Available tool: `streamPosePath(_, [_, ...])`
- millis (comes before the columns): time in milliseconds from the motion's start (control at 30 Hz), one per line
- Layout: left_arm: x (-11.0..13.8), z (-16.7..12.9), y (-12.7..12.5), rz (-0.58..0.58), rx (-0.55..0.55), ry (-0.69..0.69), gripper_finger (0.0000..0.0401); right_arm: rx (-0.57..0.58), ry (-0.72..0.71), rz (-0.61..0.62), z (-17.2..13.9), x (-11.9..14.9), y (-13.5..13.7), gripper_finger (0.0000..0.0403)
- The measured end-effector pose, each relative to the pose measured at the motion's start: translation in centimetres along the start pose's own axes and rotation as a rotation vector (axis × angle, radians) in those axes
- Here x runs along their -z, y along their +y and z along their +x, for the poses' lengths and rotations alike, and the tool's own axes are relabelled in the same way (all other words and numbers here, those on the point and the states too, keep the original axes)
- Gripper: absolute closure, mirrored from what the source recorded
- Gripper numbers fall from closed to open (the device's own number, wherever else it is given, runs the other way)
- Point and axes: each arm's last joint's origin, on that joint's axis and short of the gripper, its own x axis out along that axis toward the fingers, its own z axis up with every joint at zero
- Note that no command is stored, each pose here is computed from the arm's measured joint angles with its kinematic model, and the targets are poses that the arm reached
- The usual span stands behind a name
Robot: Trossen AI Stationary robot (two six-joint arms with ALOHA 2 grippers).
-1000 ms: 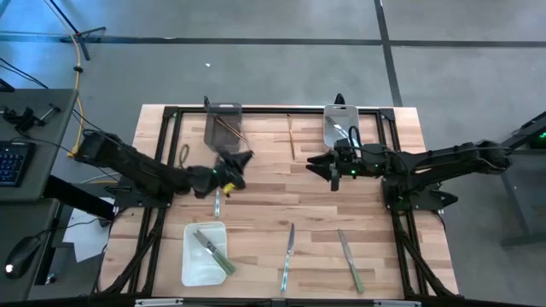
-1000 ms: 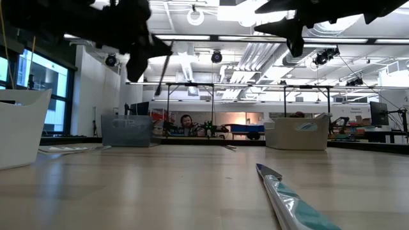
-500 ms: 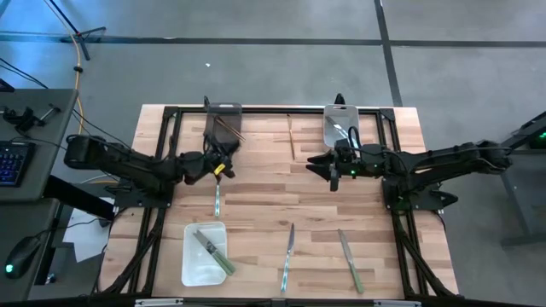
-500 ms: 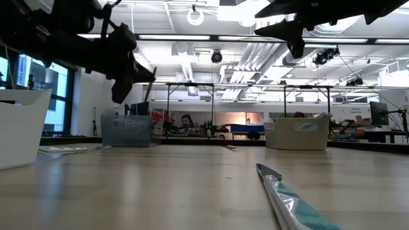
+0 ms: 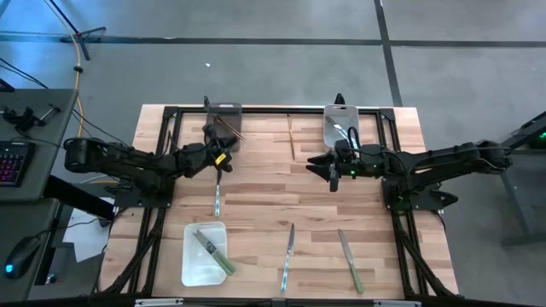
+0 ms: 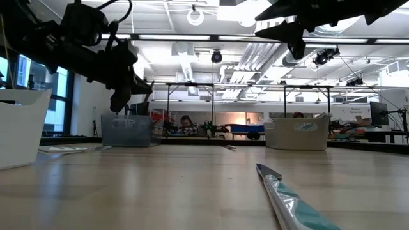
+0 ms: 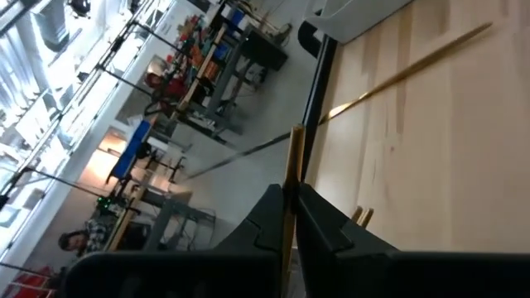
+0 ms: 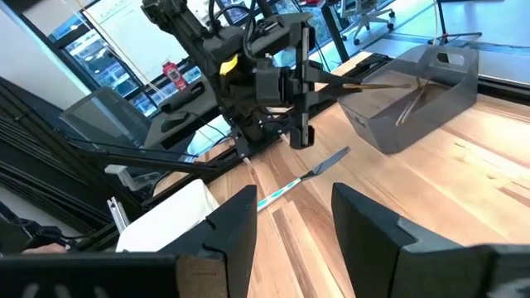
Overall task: Sort silverware by color (type)
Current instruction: Put the gold table knife into the black bin, then put the blue table knife into the gray bin
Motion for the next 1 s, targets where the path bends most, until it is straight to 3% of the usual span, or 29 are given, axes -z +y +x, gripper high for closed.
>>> streamPosePath(300, [0.2,0.1,0.0,-0.029,0.0,0.017,0.0348,0.002,0.003,-0.007,0.0,0.0,0.0,0.0261])
streamPosePath(667, [0.4,0.0,-0.1,-0.023,-0.015,0.067,0.0338,0.003,0.006,-0.011,0.0,0.1,0.0,0.0261])
streamPosePath(867, [-0.1,-0.4,0.2,-0.16,0.007,0.001,0.0356,0.023,0.032,-0.044,0.0,0.3,-0.2,0.0261])
streamPosePath(1000, [-1.1,-1.3,0.3,-0.29,0.104,-0.115,0.0392,0.062,0.066,-0.121,0.0,0.7,-0.5,0.0273])
